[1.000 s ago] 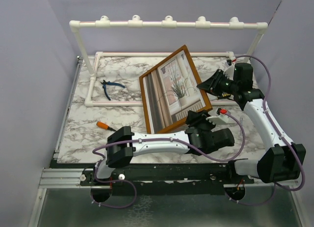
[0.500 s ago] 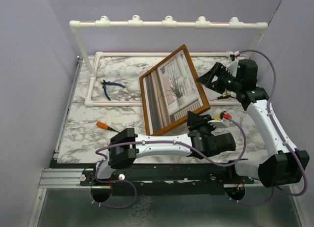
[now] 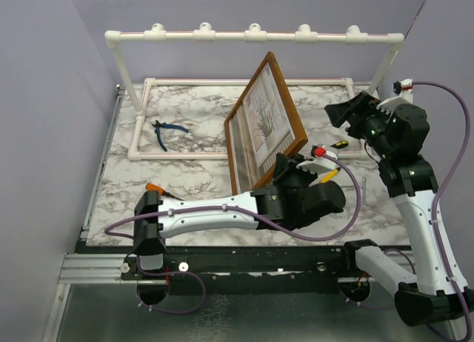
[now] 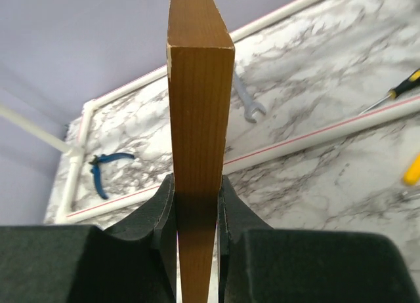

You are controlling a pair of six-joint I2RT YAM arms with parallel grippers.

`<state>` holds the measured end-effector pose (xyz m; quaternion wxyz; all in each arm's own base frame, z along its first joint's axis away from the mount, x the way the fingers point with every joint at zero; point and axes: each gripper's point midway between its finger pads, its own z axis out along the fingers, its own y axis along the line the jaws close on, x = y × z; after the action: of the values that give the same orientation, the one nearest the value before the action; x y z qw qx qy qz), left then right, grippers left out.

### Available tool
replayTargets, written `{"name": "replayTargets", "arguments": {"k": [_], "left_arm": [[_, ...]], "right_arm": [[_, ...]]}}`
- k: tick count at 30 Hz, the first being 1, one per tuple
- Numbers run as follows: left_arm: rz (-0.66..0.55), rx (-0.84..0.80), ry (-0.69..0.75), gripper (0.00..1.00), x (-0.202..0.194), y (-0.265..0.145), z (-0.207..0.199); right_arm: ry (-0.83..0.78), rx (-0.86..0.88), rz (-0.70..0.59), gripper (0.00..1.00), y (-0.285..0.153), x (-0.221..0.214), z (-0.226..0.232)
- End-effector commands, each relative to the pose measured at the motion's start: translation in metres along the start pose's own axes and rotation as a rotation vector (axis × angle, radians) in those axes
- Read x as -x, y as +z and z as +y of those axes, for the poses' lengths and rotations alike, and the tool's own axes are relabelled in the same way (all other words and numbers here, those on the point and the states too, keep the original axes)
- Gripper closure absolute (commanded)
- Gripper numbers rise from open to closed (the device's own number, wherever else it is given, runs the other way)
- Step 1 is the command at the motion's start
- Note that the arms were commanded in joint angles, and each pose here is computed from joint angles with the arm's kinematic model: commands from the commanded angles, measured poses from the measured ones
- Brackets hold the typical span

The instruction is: Take the photo out of the frame

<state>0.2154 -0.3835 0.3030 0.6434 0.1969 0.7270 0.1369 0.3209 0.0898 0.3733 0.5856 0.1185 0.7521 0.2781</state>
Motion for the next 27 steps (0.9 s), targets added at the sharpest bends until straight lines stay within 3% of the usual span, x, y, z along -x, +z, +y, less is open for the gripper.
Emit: {"name": "replayTargets", "arguments": {"k": [1, 12, 17, 22, 27], "left_arm": [[-0.064, -0.089, -0.371, 1.00, 0.048, -0.017, 0.030], [-0.128, -0.172, -0.825, 1.00, 0.040, -0.034, 0.094], [-0.116, -0.160, -0.966, 1.00, 0.014, -0.036, 0.115], [-0.095, -0.167, -1.094, 1.00, -0.023, -0.039, 0.129], [-0.054, -0.183, -1.160, 1.00, -0.054, -0.040, 0.125]], "right_arm": [[-0.018, -0.121, -0.043, 0.14, -0.005, -0.006, -0.030], [0.103, -0.095, 0.164, 0.15, 0.004, -0.096, -0.057], [0.208, -0.017, 0.299, 0.19, 0.008, -0.145, -0.057], [0.287, 0.165, 0.411, 0.27, 0.004, -0.186, -0.042], [0.339, 0.174, 0.515, 0.31, 0.005, -0.220, -0.052]]}}
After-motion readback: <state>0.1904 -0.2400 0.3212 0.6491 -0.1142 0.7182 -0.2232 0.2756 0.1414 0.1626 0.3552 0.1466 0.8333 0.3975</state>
